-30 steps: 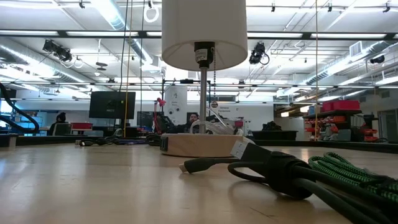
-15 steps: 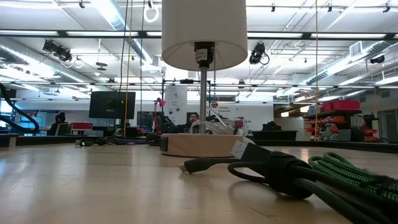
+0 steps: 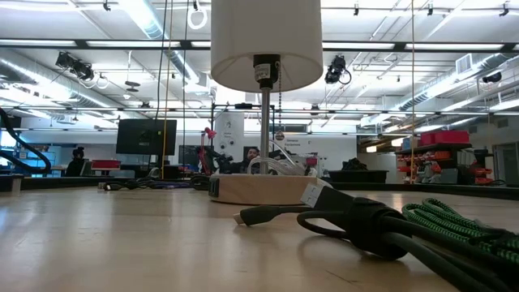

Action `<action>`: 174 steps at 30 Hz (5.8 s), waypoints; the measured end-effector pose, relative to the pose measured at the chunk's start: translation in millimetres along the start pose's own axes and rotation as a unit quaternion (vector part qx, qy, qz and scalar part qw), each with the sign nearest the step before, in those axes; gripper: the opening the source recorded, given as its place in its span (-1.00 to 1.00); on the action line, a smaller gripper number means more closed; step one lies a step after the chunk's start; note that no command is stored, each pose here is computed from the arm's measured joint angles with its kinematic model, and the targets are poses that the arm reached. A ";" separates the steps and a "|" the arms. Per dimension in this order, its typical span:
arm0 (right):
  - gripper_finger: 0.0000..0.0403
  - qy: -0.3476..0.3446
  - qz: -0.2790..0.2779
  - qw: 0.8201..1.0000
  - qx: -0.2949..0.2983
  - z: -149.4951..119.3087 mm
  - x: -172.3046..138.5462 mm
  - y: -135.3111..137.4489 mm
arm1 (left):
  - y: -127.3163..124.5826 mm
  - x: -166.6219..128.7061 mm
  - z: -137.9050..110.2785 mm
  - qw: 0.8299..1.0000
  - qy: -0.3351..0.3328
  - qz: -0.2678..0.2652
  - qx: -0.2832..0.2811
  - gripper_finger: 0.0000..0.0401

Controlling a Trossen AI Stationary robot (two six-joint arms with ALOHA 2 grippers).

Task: Pick & Place USB Port
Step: Put the black and violet charger cable into the blue bin, then put the black and green charger cable into the blue bin

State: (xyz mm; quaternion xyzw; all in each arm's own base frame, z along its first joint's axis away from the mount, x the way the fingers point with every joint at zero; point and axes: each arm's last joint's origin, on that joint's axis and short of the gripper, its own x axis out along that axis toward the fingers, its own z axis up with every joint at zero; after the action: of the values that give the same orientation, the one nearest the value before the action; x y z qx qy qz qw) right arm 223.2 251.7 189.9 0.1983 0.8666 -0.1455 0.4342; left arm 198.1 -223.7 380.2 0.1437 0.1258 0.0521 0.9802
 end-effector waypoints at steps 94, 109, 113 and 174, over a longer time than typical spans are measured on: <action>0.19 -0.409 0.141 0.859 -0.275 118.7 -47.9 39.0 | 1.1 -0.2 -7.7 1.000 0.025 0.003 0.011 -0.42; 0.01 -0.350 0.161 0.899 -0.206 106.1 -35.7 40.6 | -0.1 -0.2 -8.1 0.999 0.029 -0.019 0.011 -0.42; -0.02 -0.348 0.189 0.908 -0.134 106.5 -36.6 41.7 | 0.3 0.4 -8.1 0.999 0.029 -0.018 0.010 -0.42; -0.99 -0.286 0.159 0.942 0.078 46.7 -65.2 -8.7 | 1.6 0.9 -15.3 0.998 0.058 -0.031 0.005 -0.42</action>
State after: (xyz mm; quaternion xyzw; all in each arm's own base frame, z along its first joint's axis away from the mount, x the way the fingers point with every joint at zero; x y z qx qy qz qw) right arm 287.1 210.0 216.4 0.3166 0.6488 -0.1927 0.6646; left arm 194.8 -217.9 366.3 0.1417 0.1872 0.0292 0.9716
